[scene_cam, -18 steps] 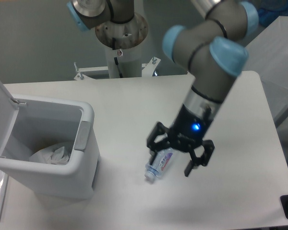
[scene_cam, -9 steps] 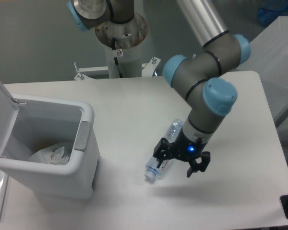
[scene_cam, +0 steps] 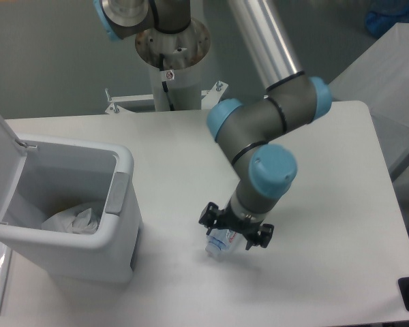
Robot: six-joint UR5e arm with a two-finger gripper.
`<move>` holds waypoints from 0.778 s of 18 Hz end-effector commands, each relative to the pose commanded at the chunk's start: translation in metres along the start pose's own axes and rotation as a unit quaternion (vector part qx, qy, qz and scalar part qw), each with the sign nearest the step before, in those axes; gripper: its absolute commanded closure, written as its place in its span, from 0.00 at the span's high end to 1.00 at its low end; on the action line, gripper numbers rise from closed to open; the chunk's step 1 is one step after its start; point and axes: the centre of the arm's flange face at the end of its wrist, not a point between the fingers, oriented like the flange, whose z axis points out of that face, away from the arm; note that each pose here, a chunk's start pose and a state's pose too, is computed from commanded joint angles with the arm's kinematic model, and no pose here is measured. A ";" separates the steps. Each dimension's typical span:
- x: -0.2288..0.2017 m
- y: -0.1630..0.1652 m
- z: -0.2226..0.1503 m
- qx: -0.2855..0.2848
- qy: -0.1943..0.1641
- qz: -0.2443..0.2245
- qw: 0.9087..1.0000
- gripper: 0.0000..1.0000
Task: Place the trash in the trash can
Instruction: 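Rotate the gripper and lower it around the bottle's middle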
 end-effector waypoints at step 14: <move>0.031 -0.031 0.052 -0.091 -0.012 0.010 0.996 0.86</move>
